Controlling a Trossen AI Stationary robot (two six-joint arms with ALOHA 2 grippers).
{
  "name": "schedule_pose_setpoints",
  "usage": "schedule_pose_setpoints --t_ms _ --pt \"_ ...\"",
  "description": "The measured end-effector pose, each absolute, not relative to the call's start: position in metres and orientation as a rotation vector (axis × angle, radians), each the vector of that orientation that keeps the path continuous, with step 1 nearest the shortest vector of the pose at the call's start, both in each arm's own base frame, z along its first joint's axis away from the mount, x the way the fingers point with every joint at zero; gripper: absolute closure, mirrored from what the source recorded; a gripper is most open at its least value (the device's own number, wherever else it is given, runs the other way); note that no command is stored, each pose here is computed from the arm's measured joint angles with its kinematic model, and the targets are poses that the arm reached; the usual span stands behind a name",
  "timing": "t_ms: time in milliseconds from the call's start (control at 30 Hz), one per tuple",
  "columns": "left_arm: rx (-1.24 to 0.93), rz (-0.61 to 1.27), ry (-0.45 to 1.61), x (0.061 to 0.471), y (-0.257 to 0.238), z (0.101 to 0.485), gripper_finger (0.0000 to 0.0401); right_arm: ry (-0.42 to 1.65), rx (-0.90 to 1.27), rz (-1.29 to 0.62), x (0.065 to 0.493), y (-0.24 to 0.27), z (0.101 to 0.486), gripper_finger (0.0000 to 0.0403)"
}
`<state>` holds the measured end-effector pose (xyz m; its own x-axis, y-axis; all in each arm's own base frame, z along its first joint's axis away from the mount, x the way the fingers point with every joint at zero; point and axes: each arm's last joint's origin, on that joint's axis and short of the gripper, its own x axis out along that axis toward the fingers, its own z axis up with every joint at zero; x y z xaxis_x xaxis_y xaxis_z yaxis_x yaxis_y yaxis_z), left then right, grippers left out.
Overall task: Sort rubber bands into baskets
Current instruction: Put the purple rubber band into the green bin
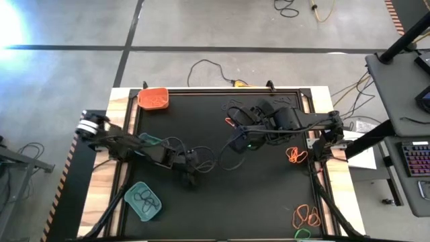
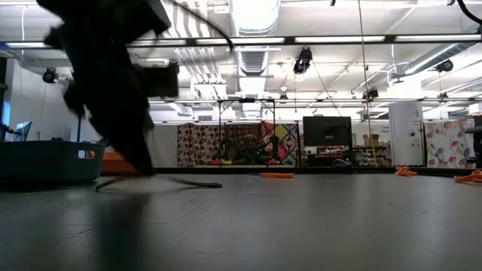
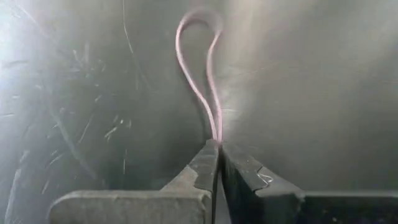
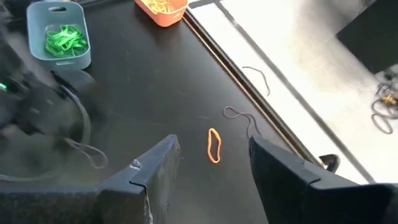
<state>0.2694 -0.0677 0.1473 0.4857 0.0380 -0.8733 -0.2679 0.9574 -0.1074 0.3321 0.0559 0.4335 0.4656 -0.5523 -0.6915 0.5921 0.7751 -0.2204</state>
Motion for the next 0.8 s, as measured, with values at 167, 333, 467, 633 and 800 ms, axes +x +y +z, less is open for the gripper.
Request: schedule_pose_setpoints --t_ms 167,333,467,633,800 --pt "-0.296 0.202 1.074 0.238 -0.075 0.182 0.0401 0.792 -0.007 -0.769 0.332 0.054 0.434 0.0213" --pt "-0.428 0.146 1.148 0.199 -0.09 0.21 0.0401 0.803 -0.058 -0.784 0.334 0.051 0.431 0.0213" --pt "-0.587 0.054 1.213 0.17 -0.109 0.226 0.0401 0.822 -0.066 -0.797 0.336 0.048 0.426 0.0213" --pt "-0.75 0.022 1.348 0.141 -0.128 0.234 0.0401 0.863 -0.085 -0.821 0.34 0.041 0.415 0.0213" --pt "-0.741 0.094 1.474 0.122 -0.137 0.229 0.0401 0.919 -0.11 -0.845 0.344 0.034 0.4 0.0213"
